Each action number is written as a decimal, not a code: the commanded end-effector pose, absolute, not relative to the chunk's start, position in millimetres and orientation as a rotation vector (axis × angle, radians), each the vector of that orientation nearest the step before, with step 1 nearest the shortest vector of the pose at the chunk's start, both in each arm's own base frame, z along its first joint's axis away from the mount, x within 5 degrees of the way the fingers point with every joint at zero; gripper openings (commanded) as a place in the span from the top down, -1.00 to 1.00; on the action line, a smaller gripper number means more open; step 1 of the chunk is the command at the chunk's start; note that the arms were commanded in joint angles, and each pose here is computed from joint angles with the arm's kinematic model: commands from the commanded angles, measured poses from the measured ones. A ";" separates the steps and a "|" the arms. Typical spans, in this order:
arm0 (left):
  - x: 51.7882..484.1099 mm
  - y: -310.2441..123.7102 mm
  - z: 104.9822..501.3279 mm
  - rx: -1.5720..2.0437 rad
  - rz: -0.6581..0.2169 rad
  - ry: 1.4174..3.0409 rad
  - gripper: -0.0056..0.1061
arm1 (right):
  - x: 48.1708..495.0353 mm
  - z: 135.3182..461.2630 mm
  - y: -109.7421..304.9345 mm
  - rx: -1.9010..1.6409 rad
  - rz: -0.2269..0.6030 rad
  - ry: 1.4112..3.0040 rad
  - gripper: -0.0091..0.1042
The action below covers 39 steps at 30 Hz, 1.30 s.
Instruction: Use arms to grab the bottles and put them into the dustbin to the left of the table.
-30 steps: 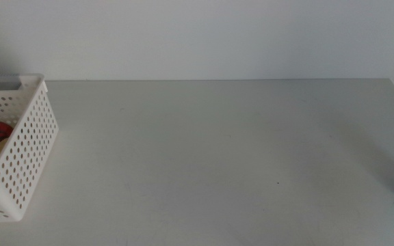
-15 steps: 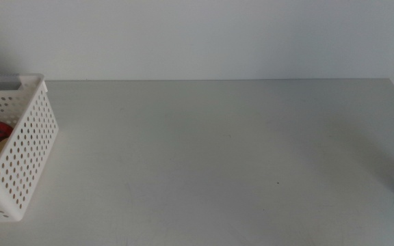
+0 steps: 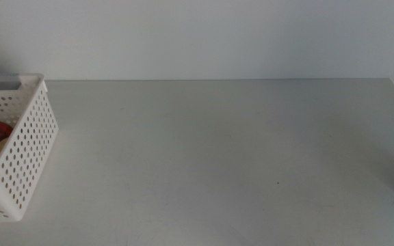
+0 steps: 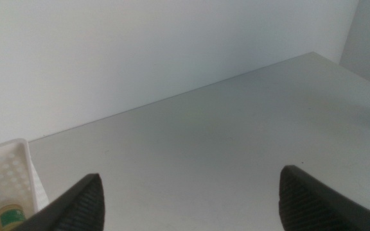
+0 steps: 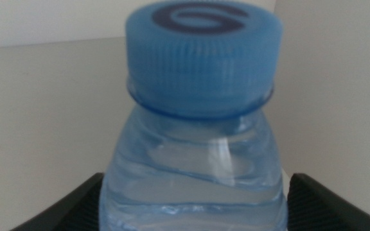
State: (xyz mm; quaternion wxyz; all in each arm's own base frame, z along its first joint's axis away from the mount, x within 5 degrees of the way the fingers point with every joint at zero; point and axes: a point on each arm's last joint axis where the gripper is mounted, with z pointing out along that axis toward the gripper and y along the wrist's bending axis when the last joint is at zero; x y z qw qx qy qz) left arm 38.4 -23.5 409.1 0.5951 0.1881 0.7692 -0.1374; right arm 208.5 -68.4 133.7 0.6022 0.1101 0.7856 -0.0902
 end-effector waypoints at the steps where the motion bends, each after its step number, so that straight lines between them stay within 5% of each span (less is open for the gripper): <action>1: 40.1 -24.8 420.9 0.406 -0.352 1.714 -0.75 | 213.6 147.7 -73.5 0.258 -0.238 1.680 -0.53; 3: 40.1 -24.8 420.9 0.406 -0.352 1.714 -0.75 | 213.8 145.5 -73.6 0.260 -0.237 1.689 -0.22; 7: 40.1 -24.8 420.9 0.406 -0.352 1.714 -0.75 | 215.8 145.8 -67.6 0.220 -0.170 1.682 0.86; 17: 40.1 -24.8 420.9 0.406 -0.352 1.714 -0.75 | 289.4 199.3 -4.5 -0.124 0.294 1.440 0.86; 23: 40.1 -24.8 420.9 0.406 -0.352 1.714 -0.75 | 355.2 235.2 66.4 -0.344 0.490 1.445 0.86; 29: 40.1 -24.8 420.9 0.406 -0.352 1.714 -0.75 | 398.9 239.6 139.3 -0.498 0.609 1.389 0.86; 39: 40.1 -24.8 420.9 0.406 -0.352 1.714 -0.75 | 419.9 203.7 231.3 -0.639 0.668 1.464 0.86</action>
